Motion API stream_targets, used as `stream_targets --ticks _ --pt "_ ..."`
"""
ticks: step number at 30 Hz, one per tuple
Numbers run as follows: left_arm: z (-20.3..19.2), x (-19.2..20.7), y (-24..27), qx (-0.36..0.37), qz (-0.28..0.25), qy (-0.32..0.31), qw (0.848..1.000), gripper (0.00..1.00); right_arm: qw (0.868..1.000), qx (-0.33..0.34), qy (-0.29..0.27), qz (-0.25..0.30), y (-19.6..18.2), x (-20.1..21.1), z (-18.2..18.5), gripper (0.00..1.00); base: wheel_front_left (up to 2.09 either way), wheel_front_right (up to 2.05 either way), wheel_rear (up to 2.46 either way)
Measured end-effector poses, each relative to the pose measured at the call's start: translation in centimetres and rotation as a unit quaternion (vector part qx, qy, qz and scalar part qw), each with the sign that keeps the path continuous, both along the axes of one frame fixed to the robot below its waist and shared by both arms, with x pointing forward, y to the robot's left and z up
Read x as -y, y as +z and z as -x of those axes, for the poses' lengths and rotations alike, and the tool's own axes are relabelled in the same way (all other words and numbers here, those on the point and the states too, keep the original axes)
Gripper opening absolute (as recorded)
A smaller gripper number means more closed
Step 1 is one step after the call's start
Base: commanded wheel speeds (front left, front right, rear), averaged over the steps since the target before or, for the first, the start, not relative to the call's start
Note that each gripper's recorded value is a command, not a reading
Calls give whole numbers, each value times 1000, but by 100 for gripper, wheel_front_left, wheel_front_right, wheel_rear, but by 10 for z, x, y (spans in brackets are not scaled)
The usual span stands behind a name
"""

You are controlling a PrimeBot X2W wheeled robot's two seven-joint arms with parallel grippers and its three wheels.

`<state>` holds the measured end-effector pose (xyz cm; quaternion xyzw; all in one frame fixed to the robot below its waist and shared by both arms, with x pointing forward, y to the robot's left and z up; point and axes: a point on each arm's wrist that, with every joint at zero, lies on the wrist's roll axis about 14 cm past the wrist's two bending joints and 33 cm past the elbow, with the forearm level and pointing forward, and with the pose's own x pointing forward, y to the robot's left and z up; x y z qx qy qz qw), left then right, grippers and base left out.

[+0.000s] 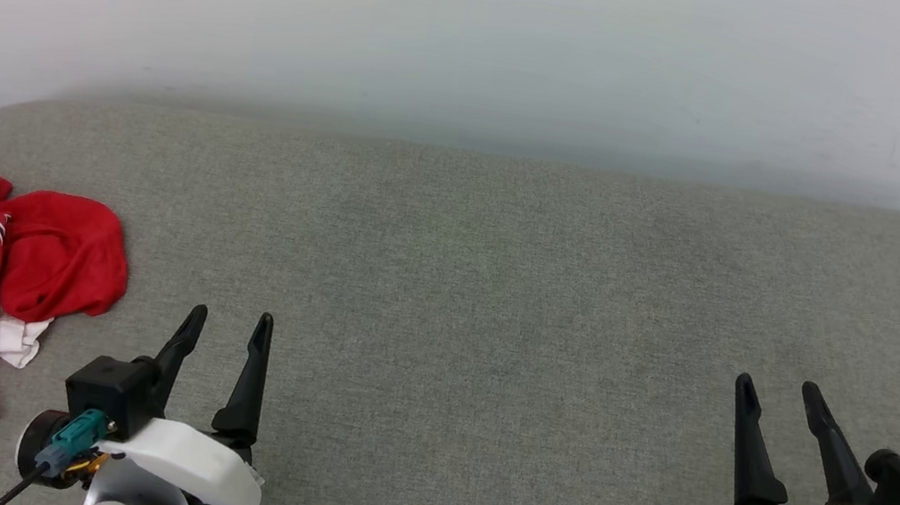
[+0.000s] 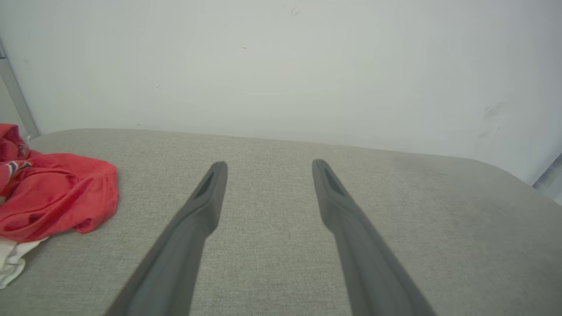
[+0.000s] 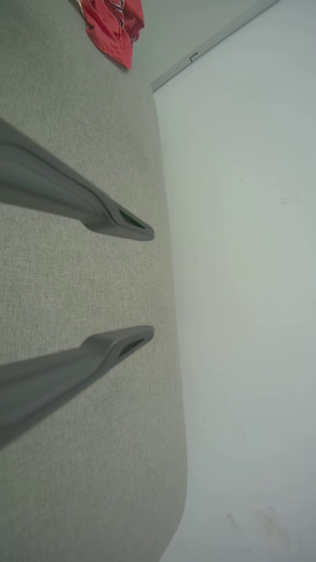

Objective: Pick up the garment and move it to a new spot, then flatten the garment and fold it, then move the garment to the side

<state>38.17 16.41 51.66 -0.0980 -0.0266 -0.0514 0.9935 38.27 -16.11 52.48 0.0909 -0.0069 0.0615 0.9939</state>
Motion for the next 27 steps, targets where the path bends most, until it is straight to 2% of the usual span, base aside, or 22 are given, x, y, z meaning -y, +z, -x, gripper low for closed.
stream_targets --ticks 27 --pt "3 1 3 28 -87 0 996 100 997 16 -7 70 2 5 3 100 0 0 0"
